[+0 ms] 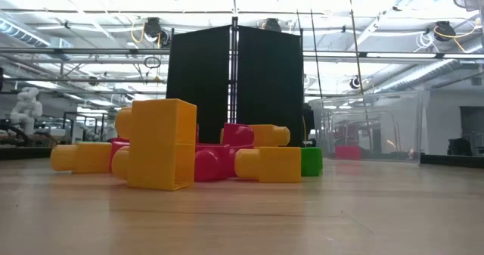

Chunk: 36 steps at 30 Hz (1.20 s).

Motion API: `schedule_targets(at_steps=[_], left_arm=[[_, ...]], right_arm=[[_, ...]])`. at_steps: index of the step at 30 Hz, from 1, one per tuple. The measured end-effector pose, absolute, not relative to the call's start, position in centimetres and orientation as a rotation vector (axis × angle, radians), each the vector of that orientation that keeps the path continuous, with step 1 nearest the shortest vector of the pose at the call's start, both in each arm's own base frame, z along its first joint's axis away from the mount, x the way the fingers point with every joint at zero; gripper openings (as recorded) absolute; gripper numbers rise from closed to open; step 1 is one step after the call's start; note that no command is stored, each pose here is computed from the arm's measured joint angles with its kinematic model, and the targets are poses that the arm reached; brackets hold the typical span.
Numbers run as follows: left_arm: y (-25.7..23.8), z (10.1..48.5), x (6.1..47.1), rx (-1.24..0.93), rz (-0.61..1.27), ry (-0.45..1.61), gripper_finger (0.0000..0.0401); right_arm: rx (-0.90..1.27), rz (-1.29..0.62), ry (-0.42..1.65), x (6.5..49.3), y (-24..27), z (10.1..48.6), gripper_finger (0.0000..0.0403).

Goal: Sort blocks
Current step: Put the red game piece into the top transparent bin

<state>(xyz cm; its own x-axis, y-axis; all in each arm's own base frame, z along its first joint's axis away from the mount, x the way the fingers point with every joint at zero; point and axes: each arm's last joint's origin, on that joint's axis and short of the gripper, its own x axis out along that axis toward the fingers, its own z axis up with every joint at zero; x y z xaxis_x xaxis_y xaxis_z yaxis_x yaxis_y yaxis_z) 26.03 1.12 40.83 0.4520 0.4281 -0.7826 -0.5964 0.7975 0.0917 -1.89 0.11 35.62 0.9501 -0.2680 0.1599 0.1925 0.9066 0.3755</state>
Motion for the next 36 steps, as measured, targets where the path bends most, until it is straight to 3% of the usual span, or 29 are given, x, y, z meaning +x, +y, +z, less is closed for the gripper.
schedule_targets(at_steps=[3, 13, 23, 36], left_arm=[[2.0, 38.0, 27.3, -0.253, 0.547, 0.985, 0.016], [2.0, 32.0, 29.4, -0.242, 0.306, 0.968, 0.016], [1.9, 26.2, 29.5, -0.149, 0.241, 1.027, 0.016], [0.4, 23.0, 29.2, -0.121, 0.171, 1.051, 0.016]], right_arm=[[0.366, -0.242, -0.212, -1.9, 0.1, 35.6, 0.0208], [0.371, -0.256, -0.215, -1.9, 0.1, 35.6, 0.0208], [0.371, -0.256, -0.215, -1.9, 0.1, 35.6, 0.0208], [0.368, -0.257, -0.213, -1.9, 0.1, 35.6, 0.0208]])
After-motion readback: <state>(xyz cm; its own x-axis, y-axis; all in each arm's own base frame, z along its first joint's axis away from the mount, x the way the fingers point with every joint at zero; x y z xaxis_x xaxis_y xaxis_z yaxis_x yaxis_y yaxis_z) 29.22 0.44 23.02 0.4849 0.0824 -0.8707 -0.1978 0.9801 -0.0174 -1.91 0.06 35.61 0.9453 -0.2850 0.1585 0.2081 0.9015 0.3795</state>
